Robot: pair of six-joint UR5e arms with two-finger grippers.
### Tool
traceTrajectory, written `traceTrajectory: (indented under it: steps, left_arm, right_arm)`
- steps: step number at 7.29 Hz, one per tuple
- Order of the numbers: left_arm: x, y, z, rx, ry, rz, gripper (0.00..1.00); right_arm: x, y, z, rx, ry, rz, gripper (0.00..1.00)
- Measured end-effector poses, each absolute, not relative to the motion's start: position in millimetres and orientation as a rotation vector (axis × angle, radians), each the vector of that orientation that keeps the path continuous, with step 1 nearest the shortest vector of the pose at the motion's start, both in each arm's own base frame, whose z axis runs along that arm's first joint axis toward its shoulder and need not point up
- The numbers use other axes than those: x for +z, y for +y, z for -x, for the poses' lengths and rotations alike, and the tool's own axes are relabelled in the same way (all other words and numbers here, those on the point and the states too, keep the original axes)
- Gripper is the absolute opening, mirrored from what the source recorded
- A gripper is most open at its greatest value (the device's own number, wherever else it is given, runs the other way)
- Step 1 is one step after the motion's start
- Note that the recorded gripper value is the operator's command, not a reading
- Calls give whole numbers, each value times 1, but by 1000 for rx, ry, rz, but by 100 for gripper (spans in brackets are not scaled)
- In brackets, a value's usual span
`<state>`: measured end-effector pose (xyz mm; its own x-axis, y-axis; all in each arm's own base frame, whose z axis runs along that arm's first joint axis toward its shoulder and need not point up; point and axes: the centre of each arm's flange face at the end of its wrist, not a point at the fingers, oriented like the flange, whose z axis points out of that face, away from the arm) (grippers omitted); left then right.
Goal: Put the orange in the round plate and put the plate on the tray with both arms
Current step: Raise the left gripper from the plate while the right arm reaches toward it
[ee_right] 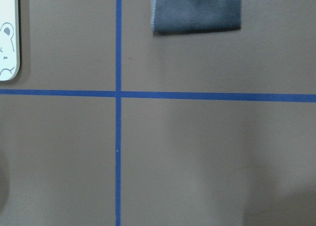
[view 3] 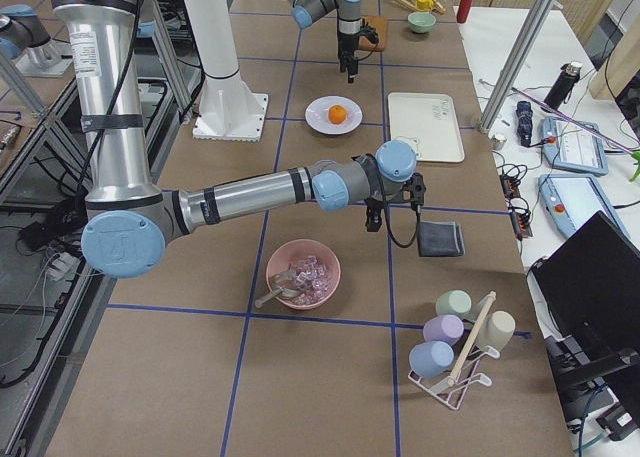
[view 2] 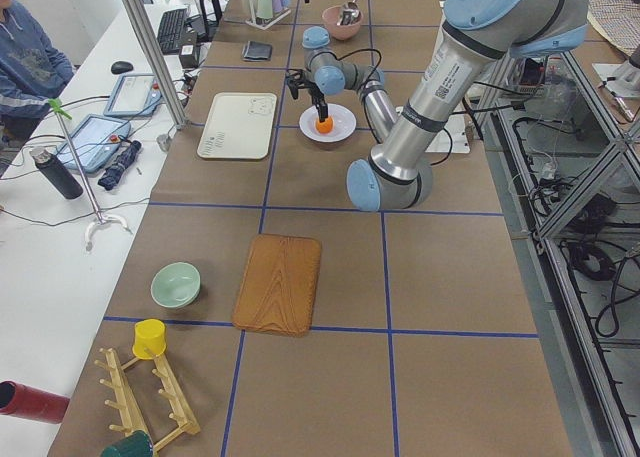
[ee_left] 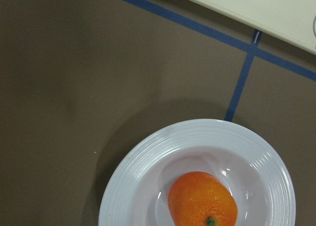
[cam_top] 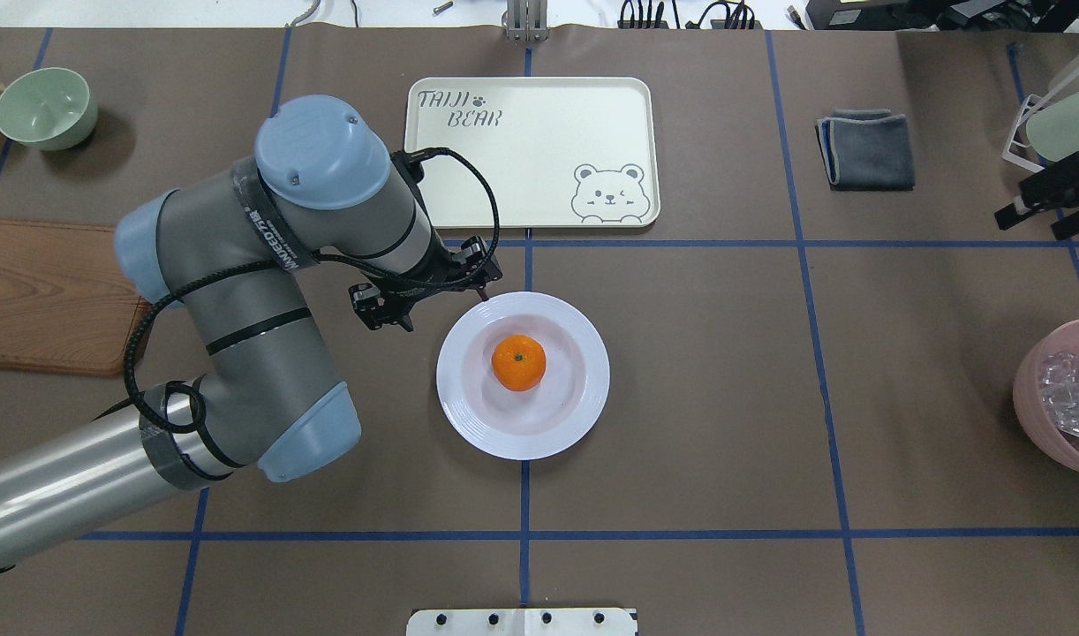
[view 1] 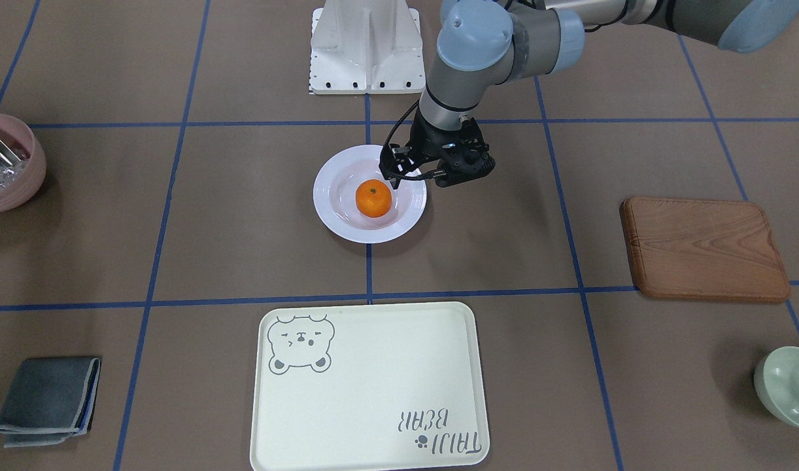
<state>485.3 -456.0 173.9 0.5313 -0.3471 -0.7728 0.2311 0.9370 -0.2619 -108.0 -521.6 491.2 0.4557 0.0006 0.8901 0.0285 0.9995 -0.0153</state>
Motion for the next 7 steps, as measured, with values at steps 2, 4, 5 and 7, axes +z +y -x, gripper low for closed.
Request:
traceTrajectory:
  steps: [2,4,5,7]
  left_arm:
    - [187,-472,-468,-372,938,119,97]
    - [200,-484,-455,-370,923,97,97]
    - [203,-489,-450,-375,920,91,97]
    - [208,-495,-445,-386,912,87,97]
  right_arm:
    - [454,-512,188,71,-1131,22,100]
    - [425,-481,268,168,-1193,17,100]
    - [414,-459,305,226,-1248,16,100]
    - [398,-416,364,339,-1370,8,100]
